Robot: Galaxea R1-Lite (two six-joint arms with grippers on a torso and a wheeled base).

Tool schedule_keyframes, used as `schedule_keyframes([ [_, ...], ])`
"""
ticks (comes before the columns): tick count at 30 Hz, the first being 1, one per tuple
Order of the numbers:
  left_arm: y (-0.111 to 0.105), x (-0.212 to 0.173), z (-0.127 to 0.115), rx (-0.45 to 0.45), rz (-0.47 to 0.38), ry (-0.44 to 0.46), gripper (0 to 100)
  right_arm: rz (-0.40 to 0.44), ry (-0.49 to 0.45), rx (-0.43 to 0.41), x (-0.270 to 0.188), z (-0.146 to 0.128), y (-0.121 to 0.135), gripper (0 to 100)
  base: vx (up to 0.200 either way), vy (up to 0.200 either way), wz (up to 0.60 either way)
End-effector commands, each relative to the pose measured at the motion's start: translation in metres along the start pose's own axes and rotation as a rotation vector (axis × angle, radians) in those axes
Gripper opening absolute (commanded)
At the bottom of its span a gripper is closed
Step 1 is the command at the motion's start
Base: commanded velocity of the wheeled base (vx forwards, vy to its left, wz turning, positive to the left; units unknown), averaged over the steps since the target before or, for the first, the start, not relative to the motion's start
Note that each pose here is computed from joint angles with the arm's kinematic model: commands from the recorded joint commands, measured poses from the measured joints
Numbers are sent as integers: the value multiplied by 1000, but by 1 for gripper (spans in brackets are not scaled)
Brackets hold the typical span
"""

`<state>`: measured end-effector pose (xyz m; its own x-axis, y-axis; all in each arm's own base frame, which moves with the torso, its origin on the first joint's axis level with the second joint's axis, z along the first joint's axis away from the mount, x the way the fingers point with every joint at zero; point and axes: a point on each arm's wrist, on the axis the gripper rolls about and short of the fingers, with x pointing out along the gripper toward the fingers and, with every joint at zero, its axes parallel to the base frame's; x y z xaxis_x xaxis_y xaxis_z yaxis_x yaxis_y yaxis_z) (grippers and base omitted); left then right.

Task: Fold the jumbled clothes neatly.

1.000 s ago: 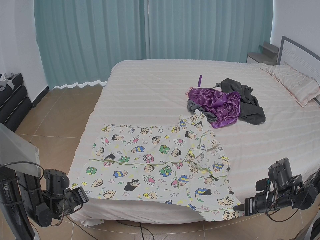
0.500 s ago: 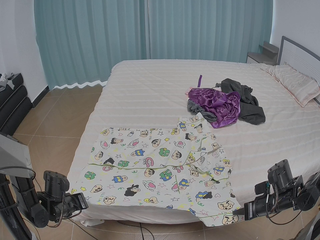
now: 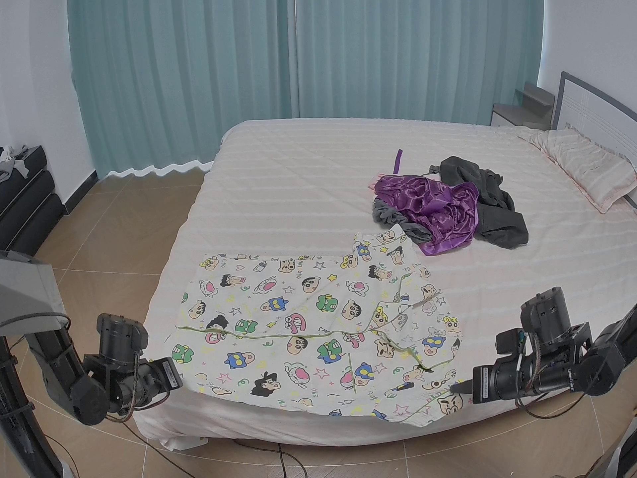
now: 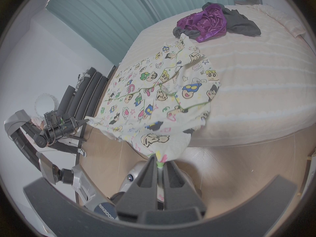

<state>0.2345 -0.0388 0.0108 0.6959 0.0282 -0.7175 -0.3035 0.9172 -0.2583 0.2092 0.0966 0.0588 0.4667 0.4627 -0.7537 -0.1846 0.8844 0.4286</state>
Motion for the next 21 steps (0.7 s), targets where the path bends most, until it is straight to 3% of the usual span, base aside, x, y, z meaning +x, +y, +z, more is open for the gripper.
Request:
schedule_keyframes([
  [1, -10, 20, 26, -27, 4, -7, 0, -26, 10, 54, 30, 20, -7, 0, 0, 0, 0],
  [11, -26, 42, 57, -111, -19, 83, 0, -53, -33, 103, 53, 49, -22, 0, 0, 0, 0],
  [21, -32, 76, 65, -199, -4, 79, 0, -51, -89, 155, 67, 74, -27, 0, 0, 0, 0],
])
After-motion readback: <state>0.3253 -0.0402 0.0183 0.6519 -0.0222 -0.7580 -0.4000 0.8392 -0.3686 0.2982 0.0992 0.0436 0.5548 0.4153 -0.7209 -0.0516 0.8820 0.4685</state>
